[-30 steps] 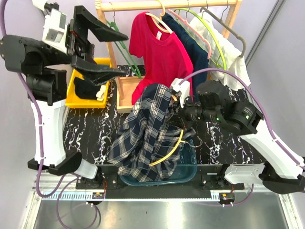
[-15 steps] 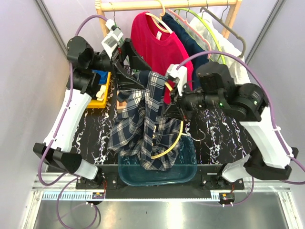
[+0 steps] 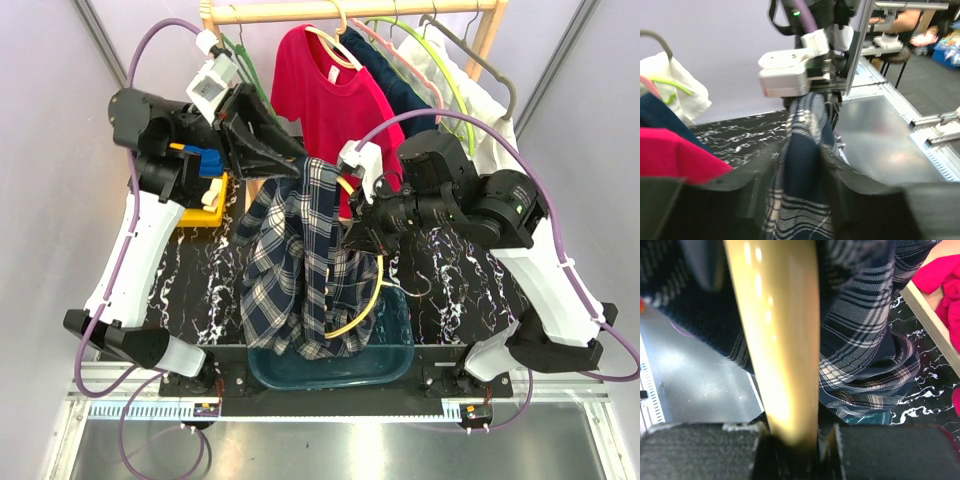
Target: Remove the skirt from the hanger
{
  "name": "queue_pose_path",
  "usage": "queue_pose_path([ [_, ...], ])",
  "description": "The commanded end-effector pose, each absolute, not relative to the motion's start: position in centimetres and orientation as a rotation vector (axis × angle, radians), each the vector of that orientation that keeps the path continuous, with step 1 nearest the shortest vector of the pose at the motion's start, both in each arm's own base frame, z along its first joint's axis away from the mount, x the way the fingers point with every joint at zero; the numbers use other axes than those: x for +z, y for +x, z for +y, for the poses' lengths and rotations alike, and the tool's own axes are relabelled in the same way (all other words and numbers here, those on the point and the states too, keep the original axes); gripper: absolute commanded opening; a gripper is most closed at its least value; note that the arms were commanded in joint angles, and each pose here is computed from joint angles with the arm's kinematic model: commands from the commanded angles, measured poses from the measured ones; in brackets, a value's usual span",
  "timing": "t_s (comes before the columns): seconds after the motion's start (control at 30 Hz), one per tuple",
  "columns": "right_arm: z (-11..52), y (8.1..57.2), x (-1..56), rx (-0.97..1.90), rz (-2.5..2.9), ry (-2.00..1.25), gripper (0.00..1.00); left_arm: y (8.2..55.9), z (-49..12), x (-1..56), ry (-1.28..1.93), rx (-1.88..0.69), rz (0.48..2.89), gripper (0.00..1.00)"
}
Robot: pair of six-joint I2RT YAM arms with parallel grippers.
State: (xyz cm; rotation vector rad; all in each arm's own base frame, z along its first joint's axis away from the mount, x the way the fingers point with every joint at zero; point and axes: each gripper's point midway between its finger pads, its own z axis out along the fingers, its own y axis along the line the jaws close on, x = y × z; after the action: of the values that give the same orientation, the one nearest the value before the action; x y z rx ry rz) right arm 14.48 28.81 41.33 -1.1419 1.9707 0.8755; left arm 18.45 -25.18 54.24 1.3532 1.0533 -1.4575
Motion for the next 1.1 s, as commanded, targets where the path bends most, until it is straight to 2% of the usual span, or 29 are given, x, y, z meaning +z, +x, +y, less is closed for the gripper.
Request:
queue_pose_path([
  [0.0,29.6,15.0,45.5,0.914,1.787,-1.109,0.00,14.9,-23.4,52.8,1.588,-1.426,1.013,0.18],
  [0.07,29.7,15.1,45.6,0.911,1.786,-1.106,0.00,15.0,-23.4,52.7,1.588,-1.431,1.016,0.16],
  [0.17,29.8,15.2,46.0,0.916,1.773,-1.101,0.00,15.1,-23.6,52.5,1.584,-1.451,1.032,0.23],
  [0.23,29.7,15.2,46.4,0.917,1.765,-1.091,0.00,15.1,-23.6,52.3,1.582,-1.463,1.045,0.35],
  [0.27,29.6,15.2,46.5,0.911,1.763,-1.086,0.00,15.1,-23.6,52.2,1.576,-1.470,1.058,0.47],
  [0.3,29.6,15.2,46.8,0.912,1.754,-1.082,0.00,15.2,-23.5,52.1,1.572,-1.476,1.067,0.72],
  [0.37,29.3,15.2,47.2,0.909,1.744,-1.071,0.00,15.2,-23.5,51.9,1.565,-1.492,1.088,0.98],
  [0.5,28.8,15.0,47.8,0.910,1.726,-1.054,0.00,15.6,-23.3,51.6,1.555,-1.488,1.099,0.99],
  [0.6,28.5,14.8,48.2,0.908,1.721,-1.044,0.00,16.2,-23.1,51.2,1.539,-1.479,1.114,0.95],
  [0.7,28.4,14.7,48.5,0.921,1.716,-1.035,0.00,16.6,-23.0,50.8,1.532,-1.478,1.123,0.82],
  [0.77,28.5,14.6,48.5,0.926,1.715,-1.036,0.00,16.7,-23.2,50.8,1.535,-1.478,1.115,0.48],
  [0.8,28.5,14.7,48.6,0.925,1.712,-1.036,0.00,16.8,-23.2,50.7,1.538,-1.477,1.114,0.25],
  [0.87,28.6,14.7,49.1,0.926,1.696,-1.031,0.00,16.9,-23.2,50.6,1.535,-1.480,1.118,0.00],
  [1.07,28.5,14.8,50.7,0.934,1.651,-1.006,0.00,16.8,-23.4,50.1,1.529,-1.513,1.144,0.01],
])
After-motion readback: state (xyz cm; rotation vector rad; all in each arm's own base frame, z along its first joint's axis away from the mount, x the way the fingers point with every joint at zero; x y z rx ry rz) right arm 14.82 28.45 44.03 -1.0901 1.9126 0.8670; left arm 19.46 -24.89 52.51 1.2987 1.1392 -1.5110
